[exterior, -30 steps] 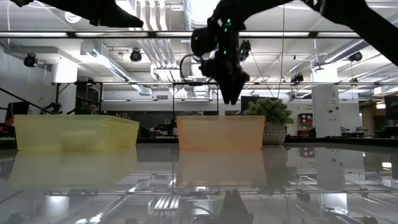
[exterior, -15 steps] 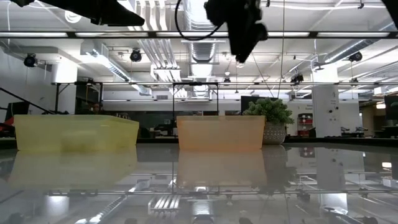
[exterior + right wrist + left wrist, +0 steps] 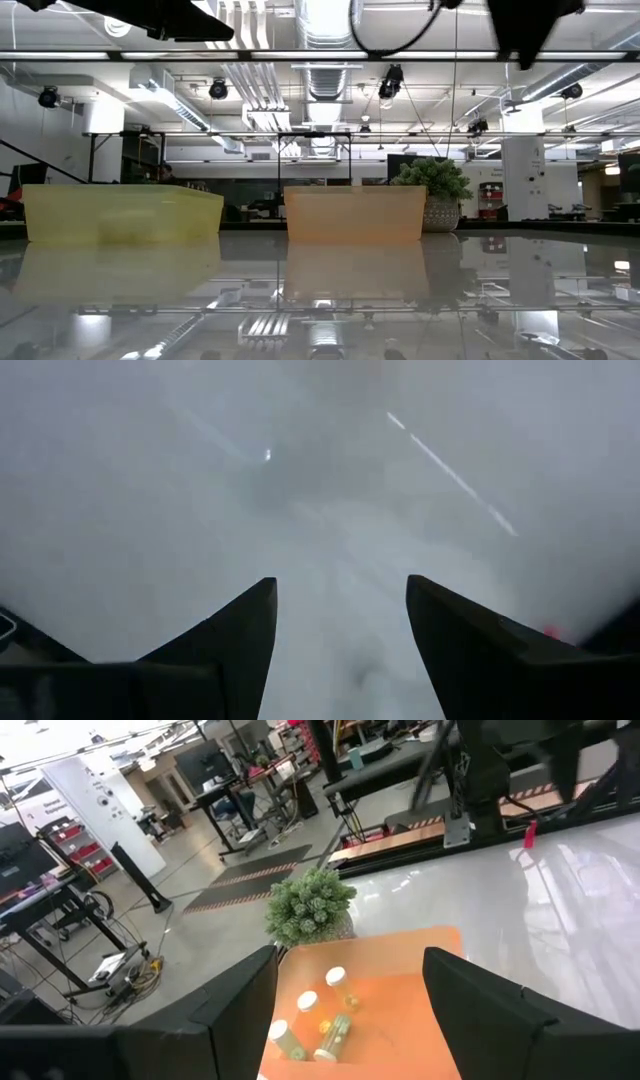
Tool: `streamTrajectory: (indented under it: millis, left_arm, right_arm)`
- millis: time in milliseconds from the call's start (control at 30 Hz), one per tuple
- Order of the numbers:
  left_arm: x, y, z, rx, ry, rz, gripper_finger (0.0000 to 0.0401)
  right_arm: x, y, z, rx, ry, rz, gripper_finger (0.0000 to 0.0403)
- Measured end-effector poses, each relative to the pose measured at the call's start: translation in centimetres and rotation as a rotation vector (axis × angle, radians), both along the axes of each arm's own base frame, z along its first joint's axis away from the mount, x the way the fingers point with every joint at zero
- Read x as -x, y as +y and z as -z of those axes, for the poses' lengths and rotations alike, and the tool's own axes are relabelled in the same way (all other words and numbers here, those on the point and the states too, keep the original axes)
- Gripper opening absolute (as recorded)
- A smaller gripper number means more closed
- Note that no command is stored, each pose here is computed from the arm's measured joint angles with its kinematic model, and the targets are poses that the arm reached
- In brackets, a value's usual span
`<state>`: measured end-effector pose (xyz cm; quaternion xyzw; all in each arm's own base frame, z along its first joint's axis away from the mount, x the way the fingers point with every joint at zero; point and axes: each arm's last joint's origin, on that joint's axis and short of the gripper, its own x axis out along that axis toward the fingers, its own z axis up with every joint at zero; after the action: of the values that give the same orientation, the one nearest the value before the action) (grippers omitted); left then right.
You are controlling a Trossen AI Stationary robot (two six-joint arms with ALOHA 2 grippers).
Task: Pick and place medicine bottles into bin by pill shape (circle, oval)
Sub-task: Put the white capsule bottle into the yellow bin
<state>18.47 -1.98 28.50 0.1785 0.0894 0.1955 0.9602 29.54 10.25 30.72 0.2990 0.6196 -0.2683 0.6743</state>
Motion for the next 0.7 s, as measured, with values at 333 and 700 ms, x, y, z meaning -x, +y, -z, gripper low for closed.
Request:
streamTrajectory:
  millis: [333,700]
  left_arm:
    - [0.0,0.0,0.0,0.0,-0.001,0.0,0.0235]
    - [0.0,0.0,0.0,0.015,-0.009,-0.001,0.0235]
  right_arm:
    - [4.7,6.0,2.3,-0.046,0.102,0.195,0.0216]
    - [8.2,9.7,4.0,-0.016,0.157,0.272,0.0289]
